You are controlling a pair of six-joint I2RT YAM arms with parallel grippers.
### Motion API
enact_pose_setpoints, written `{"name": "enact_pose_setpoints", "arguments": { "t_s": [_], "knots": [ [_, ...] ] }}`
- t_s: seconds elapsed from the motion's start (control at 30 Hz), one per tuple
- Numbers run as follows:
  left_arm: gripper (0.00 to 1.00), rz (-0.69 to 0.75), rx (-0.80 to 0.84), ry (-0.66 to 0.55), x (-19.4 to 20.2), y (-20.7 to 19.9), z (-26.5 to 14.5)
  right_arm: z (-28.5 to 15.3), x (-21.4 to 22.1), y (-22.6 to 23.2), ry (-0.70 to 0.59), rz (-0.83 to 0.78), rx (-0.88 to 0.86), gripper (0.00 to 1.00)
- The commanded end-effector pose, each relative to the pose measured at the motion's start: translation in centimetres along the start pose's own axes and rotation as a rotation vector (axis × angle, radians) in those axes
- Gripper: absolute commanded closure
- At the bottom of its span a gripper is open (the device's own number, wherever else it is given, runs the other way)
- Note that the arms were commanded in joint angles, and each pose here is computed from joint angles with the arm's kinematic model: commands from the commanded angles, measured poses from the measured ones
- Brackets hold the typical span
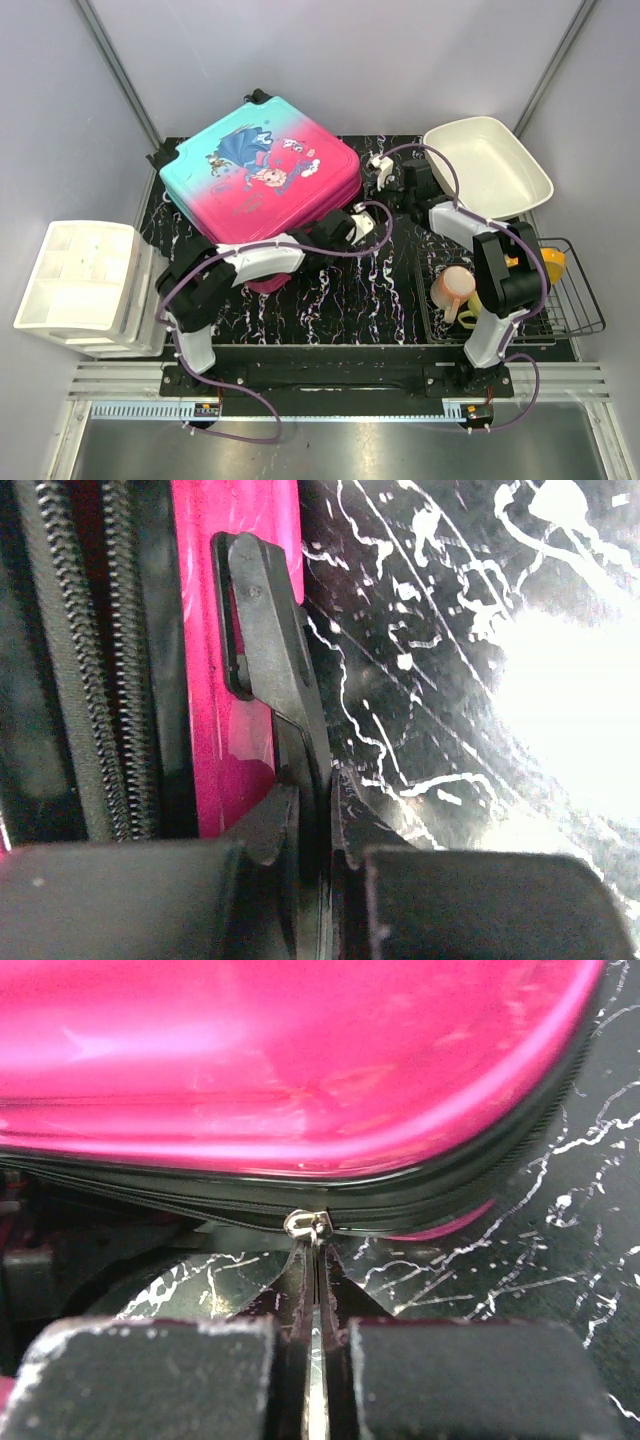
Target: Open, take out, and arrange the luggage
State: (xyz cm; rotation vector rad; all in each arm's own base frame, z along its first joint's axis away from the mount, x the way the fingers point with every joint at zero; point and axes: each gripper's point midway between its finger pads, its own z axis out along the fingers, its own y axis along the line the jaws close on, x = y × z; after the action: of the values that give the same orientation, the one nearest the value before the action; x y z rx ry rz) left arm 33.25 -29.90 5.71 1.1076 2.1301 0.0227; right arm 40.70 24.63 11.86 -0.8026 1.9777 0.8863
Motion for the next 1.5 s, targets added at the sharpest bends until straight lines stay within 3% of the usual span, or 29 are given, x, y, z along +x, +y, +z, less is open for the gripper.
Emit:
{"name": "enact_pose_setpoints", "arguments": {
  "t_s": [0.0,0.23,0.47,0.7,0.83,0.97,1.2,1.23,1.27,1.37,1.43,1.47],
  "knots": [
    [1.0,0.395,0.221,0.167,6.9,-4.7,-2.5,-3.4,-5.6,-1.7,-0.129,-0.132,0.063,1.0],
    [1.0,0.738,0.385,0.049,8.9,-9.2,-6.3,-7.0,0.0,0.7,-0.015,-0.163,0.043,1.0],
    [1.0,0.96,0.457,0.054,15.2,-8.3,-9.1,-9.1,1.7,1.3,0.019,-0.231,0.101,1.0],
    [1.0,1.072,0.472,0.056,18.6,-7.6,-10.3,-8.8,0.3,-0.2,-0.016,-0.278,0.126,1.0],
    [1.0,1.104,0.493,0.041,19.4,-7.9,-10.3,-7.0,-3.3,-1.2,-0.127,-0.238,0.111,1.0],
    [1.0,1.152,0.519,0.049,20.6,-8.0,-10.2,-4.8,-4.2,-2.3,-0.19,-0.195,0.079,1.0],
    [1.0,1.142,0.526,0.053,20.3,-8.1,-10.2,-2.4,-5.9,-3.6,-0.25,-0.168,0.04,1.0],
    [0.98,1.121,0.501,0.042,19.0,-8.0,-10.2,-2.3,-6.3,-3.6,-0.253,-0.164,0.038,1.0],
    [0.78,1.071,0.487,0.059,18.7,-7.8,-10.2,-2.3,-6.2,-3.9,-0.25,-0.161,0.046,1.0],
    [0.34,0.985,0.423,0.084,15.8,-7.0,-10.3,-2.7,-6.0,-4.4,-0.239,-0.164,0.075,1.0],
    [0.25,0.95,0.351,0.074,13.5,-6.1,-10.3,-3.1,-5.4,-5.1,-0.217,-0.156,0.101,1.0],
    [0.16,0.927,0.324,0.062,12.6,-5.8,-10.3,-3.2,-5.3,-5.3,-0.211,-0.153,0.107,1.0]
  ]
}}
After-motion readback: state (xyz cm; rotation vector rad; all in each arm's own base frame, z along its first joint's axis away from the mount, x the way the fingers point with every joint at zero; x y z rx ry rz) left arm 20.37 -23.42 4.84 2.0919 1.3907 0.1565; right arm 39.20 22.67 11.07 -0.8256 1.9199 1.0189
